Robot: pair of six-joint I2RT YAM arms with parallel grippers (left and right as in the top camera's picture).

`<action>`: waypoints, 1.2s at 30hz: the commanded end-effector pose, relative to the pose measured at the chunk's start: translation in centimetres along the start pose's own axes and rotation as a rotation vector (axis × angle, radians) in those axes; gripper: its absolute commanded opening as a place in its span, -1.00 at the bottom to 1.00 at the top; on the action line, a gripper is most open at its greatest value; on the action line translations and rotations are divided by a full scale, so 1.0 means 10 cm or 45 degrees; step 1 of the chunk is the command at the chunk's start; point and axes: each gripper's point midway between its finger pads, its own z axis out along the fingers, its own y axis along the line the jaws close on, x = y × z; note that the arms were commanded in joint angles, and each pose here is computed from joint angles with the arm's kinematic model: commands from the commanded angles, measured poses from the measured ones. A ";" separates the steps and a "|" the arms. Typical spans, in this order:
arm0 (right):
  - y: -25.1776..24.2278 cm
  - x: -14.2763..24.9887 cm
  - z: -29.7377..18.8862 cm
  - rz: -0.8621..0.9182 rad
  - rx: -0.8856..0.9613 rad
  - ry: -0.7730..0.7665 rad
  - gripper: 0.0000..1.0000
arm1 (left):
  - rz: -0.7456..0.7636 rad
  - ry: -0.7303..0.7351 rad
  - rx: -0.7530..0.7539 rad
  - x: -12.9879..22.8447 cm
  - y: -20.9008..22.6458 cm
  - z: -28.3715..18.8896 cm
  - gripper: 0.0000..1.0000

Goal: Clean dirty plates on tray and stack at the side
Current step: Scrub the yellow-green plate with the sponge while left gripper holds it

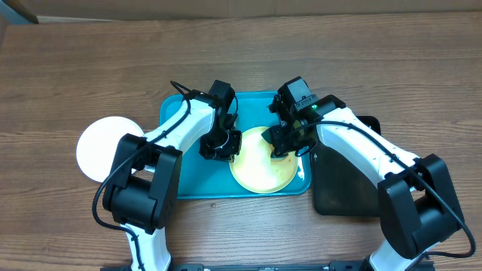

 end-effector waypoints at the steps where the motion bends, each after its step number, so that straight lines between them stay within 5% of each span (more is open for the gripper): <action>1: -0.13 0.01 0.04 0.011 0.077 -0.029 -0.91 | -0.005 0.063 -0.055 0.09 0.11 0.16 -0.92; 15: -0.31 0.38 0.42 0.039 0.109 0.089 -0.91 | -0.006 0.065 -0.051 0.09 0.10 0.16 -0.92; 22: 0.01 0.68 0.37 0.092 -0.128 0.264 -0.91 | -0.006 0.064 -0.051 0.09 0.10 0.16 -0.92; 29: 0.50 0.55 0.31 0.044 -0.453 0.213 -0.91 | -0.006 0.064 -0.051 0.09 0.10 0.16 -0.92; 36: 0.53 0.35 0.41 0.025 -0.357 0.091 -0.90 | -0.007 0.065 -0.051 0.10 0.10 0.16 -0.92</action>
